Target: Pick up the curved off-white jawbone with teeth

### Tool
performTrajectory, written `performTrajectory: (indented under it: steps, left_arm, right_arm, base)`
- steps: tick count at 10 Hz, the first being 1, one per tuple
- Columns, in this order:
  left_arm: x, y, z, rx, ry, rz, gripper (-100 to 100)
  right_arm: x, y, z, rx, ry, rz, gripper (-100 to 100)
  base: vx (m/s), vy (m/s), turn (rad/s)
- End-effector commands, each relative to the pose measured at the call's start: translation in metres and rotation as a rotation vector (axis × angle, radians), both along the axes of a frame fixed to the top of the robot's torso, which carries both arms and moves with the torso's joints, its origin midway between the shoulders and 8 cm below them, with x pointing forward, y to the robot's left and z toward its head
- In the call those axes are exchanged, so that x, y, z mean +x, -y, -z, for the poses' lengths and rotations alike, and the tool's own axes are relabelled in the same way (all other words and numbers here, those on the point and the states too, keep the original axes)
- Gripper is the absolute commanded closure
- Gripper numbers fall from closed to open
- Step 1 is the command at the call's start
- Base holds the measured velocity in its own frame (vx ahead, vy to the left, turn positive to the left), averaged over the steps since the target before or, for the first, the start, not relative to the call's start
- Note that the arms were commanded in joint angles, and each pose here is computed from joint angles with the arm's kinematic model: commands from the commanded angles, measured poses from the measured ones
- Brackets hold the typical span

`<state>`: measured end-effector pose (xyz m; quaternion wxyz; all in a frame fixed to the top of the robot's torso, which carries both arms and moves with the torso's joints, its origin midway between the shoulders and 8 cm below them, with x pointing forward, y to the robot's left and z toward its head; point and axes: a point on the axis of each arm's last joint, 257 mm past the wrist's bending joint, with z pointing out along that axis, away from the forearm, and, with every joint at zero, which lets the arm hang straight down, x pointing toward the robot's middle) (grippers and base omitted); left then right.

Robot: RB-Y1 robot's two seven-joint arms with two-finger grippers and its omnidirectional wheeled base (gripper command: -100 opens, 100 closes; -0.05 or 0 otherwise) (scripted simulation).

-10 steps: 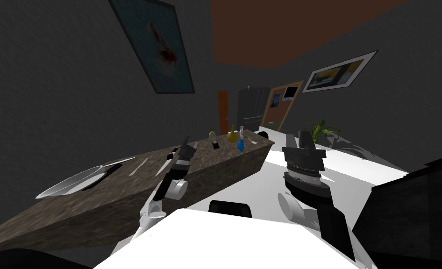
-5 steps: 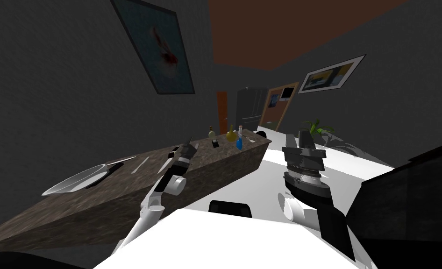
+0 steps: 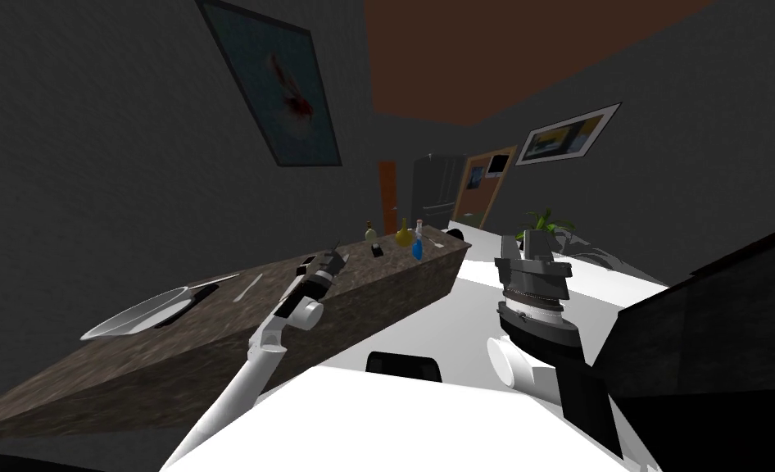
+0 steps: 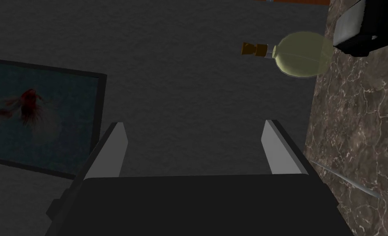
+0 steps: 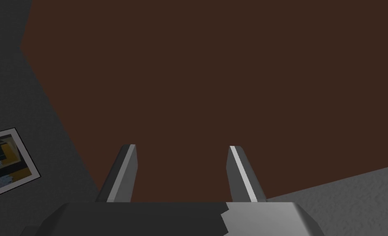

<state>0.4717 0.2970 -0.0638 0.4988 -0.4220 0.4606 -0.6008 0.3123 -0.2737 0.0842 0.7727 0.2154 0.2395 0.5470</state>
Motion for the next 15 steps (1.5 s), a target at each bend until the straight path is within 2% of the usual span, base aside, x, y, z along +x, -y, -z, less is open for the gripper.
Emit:
performTrajectory:
  steps: [1, 4, 6, 9, 10, 11, 13, 14, 15]
  left_arm:
    - [0.006, -0.004, 0.012, -0.002, -0.051, -0.002, -100]
    - [0.025, -0.021, 0.032, -0.015, -0.157, 0.0, -100]
    - [0.026, -0.023, 0.04, -0.012, -0.191, -0.006, -100]
    - [0.042, -0.043, 0.059, -0.031, -0.3, -0.015, -100]
    - [0.041, -0.044, 0.068, -0.027, -0.335, -0.022, -100]
    - [0.048, -0.054, 0.072, -0.041, -0.373, -0.027, -100]
    - [0.046, -0.056, 0.081, -0.037, -0.407, -0.033, -100]
    - [0.052, -0.066, 0.087, -0.052, -0.453, -0.042, -100]
    - [0.05, -0.067, 0.093, -0.05, -0.477, -0.047, -100]
  right_arm:
    - [0.0, 0.0, 0.0, 0.0, 0.0, 0.0, 0]
    - [0.0, 0.0, 0.0, 0.0, 0.0, 0.0, 0]
    - [0.0, 0.0, 0.0, 0.0, 0.0, 0.0, 0]
    - [0.0, 0.0, 0.0, 0.0, 0.0, 0.0, 0]
    - [0.0, 0.0, 0.0, 0.0, 0.0, 0.0, 0]
    - [0.0, 0.0, 0.0, 0.0, 0.0, 0.0, 0]
    - [0.0, 0.0, 0.0, 0.0, 0.0, 0.0, 0]
    - [0.0, 0.0, 0.0, 0.0, 0.0, 0.0, 0]
    - [0.0, 0.0, 0.0, 0.0, 0.0, 0.0, 0]
  base:
    - [-0.048, 0.011, -0.032]
    - [-0.053, 0.012, -0.045]
    - [-0.027, 0.008, -0.012]
    - [-0.025, 0.008, -0.044]
    - [-0.027, 0.016, -0.035]
    - [-0.03, 0.015, -0.054]
    - [-0.016, 0.009, -0.014]
    - [-0.01, 0.009, -0.054]
    - [-0.01, 0.011, -0.037]
